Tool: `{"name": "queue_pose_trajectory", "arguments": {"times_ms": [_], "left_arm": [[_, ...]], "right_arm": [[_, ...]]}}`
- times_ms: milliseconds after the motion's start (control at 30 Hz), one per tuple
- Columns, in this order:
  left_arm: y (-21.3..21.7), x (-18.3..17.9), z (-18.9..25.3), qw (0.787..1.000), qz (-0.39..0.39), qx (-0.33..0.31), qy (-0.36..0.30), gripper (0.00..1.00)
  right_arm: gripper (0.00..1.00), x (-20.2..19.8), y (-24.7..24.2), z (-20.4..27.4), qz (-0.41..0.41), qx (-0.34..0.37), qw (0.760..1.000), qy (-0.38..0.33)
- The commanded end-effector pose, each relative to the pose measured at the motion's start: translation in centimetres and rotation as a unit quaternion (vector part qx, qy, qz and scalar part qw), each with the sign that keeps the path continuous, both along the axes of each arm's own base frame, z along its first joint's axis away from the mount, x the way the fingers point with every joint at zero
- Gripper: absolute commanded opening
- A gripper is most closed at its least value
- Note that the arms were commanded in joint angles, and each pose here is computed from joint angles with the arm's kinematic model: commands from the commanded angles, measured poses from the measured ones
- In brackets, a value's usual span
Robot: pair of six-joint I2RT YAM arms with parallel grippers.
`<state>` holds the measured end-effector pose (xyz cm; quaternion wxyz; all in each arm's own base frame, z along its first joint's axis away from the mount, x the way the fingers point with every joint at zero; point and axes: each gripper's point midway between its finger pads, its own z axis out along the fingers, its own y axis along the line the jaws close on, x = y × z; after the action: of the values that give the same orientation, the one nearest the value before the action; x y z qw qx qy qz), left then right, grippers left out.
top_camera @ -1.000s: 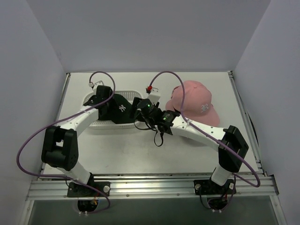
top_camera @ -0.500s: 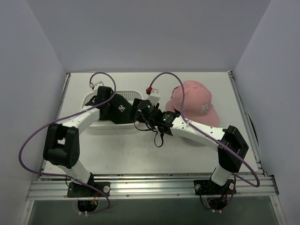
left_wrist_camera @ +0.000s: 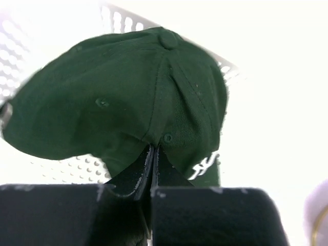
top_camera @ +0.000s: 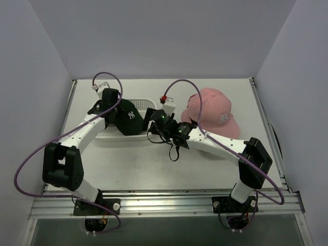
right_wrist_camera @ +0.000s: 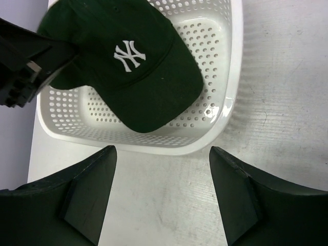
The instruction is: Stack the hats
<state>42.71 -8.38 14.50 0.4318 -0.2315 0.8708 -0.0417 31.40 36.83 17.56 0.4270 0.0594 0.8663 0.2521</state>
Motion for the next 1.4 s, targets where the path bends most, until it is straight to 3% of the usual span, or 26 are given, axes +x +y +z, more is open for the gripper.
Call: {"name": "queue_pose_trajectory", "arguments": {"times_ms": [0,300,533,700,1100,1367], "left_arm": [[0.2,0.9,5.5,0.998,0.014,-0.014,-0.062,0.02],[0.0,0.5,10.3,0.996,0.011,-0.035,-0.085,0.02],[0.4,0.4,14.7,0.993,0.011,-0.035,-0.113,0.02],[0.8,-0.4,18.3,0.987,0.019,-0.046,-0.150,0.02],[0.8,-3.6,21.7,0.979,0.002,-0.076,-0.190,0.02],[0.5,-5.5,24.4,0.974,-0.025,-0.080,-0.211,0.02]], "right_arm": [[0.69,-0.3,-0.1,2.2,-0.002,0.027,1.000,-0.015],[0.72,-1.0,1.6,4.5,0.040,0.082,0.995,-0.035],[0.73,-1.1,2.3,6.3,0.072,0.067,0.993,-0.064],[0.72,-0.8,0.8,6.8,0.007,0.139,0.990,-0.030],[0.73,-2.1,4.6,10.4,0.041,0.340,0.940,0.002],[0.73,-2.4,6.9,9.6,0.049,0.382,0.923,0.014]]}}
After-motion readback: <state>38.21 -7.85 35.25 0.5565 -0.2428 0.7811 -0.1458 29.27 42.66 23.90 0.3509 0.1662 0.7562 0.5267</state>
